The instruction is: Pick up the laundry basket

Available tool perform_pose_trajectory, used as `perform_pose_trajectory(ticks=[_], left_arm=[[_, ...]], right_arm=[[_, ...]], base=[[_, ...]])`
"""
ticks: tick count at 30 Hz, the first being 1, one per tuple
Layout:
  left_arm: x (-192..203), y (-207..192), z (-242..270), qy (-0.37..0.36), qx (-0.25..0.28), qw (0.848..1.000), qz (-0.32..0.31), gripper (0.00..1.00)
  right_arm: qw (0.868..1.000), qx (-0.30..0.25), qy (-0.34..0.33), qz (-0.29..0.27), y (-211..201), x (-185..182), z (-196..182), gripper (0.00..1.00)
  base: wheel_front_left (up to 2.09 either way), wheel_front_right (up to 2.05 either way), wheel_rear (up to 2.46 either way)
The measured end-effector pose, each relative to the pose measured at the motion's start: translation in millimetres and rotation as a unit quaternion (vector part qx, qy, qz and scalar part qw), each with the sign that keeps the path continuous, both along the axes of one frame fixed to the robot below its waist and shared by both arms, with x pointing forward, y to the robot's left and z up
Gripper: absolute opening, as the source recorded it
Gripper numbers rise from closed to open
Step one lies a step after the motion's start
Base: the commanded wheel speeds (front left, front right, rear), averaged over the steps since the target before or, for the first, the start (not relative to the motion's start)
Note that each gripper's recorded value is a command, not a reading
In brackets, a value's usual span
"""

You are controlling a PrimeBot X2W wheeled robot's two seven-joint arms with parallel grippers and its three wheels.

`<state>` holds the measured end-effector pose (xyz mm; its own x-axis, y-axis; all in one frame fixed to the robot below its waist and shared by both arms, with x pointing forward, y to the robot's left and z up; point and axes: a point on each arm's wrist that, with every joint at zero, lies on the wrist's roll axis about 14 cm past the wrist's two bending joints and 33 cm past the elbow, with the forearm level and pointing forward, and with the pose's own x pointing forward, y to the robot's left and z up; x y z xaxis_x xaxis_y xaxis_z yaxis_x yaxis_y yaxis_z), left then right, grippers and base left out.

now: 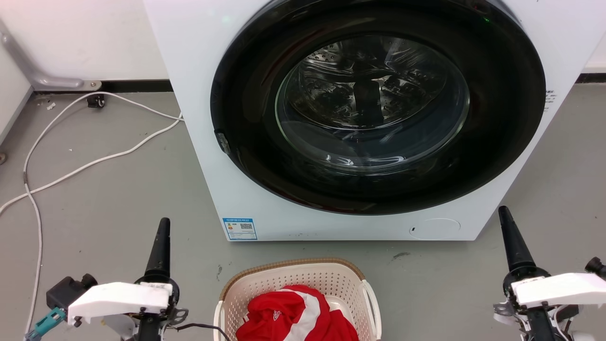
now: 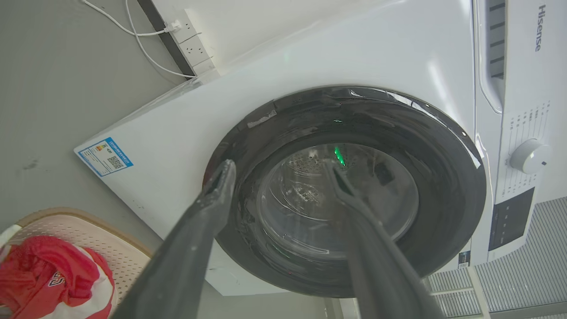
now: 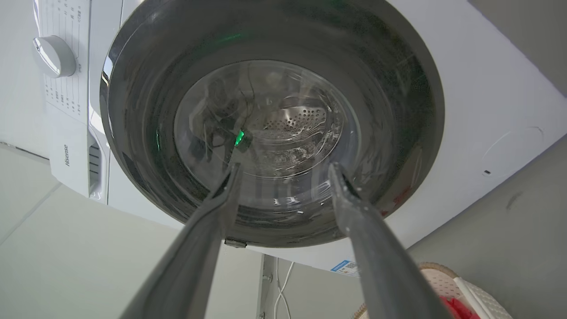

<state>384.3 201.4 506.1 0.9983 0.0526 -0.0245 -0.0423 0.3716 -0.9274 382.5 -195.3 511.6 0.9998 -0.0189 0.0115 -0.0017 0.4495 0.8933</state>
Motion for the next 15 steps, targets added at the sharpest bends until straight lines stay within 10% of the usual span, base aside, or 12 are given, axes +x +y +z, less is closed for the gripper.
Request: perform_pose_trajectory(ticks=[15], left_arm=[[-0.7, -10.6, 4.7, 0.005, 0.158, 0.987, -0.004, 1.00]], right_arm=[[0.983, -0.183, -0.008, 0.012, 10.5, -4.1, 2.8, 1.00]], base=[[0.00, 0.00, 0.00]])
